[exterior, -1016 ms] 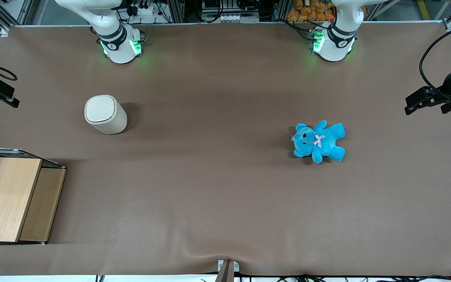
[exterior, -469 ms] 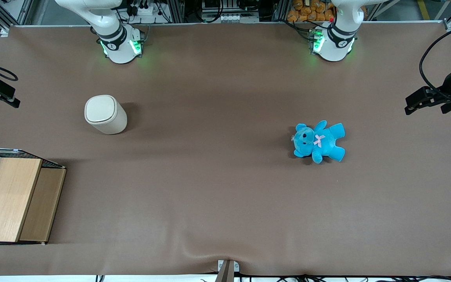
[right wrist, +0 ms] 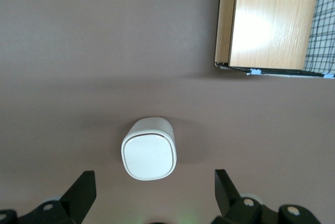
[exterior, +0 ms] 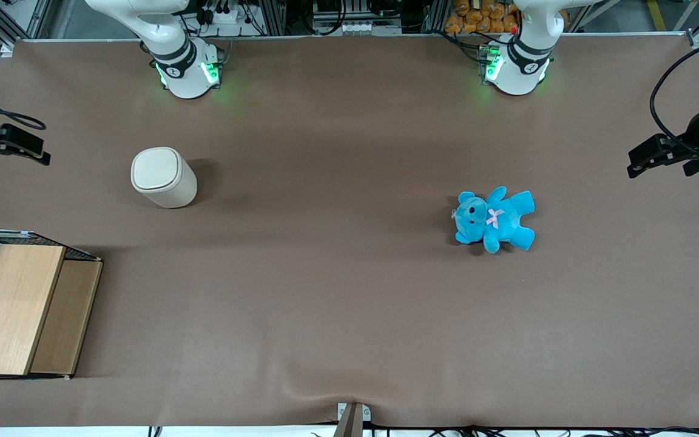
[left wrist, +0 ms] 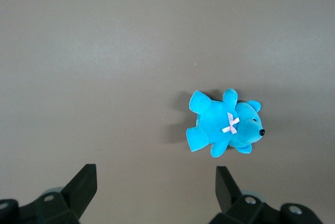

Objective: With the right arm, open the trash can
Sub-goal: 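Move the right gripper toward the white trash can's lid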

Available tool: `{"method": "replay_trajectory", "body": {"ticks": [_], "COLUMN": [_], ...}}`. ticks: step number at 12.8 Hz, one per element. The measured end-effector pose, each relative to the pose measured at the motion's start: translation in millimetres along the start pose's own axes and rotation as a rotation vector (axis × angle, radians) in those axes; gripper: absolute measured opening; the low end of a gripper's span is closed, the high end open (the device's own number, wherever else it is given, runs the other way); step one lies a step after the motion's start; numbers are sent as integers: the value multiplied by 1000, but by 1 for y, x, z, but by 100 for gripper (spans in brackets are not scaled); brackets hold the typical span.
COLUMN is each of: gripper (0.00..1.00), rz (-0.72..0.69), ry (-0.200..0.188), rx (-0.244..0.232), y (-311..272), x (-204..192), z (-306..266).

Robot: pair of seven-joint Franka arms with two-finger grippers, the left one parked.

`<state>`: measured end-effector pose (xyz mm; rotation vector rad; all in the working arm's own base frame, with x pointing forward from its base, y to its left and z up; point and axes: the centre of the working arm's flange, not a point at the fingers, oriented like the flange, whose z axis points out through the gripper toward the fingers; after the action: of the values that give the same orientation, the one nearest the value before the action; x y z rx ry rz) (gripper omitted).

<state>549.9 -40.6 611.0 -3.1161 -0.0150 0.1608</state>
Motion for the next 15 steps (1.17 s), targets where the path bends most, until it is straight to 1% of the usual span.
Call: {"method": "replay_trajectory", "body": {"ticks": [4,5,6,7,9,10,11,14,15], "gripper": [100,99,93,93,73,72,66,28,19], "rz": [1,1,2,2,2,2,2,2,3], "ry": [-54,-60,-64,-65,-59,-59,-67,-100,-113], "rx": [5,6,7,8,9,11,13,19,20], "y": [1,1,1,1,1,1,1,1,0], "x": [0,0,0,-1,-7,-12,-18,-31,-34], "z": [29,36,45,54,71,79,88,108,115]}}
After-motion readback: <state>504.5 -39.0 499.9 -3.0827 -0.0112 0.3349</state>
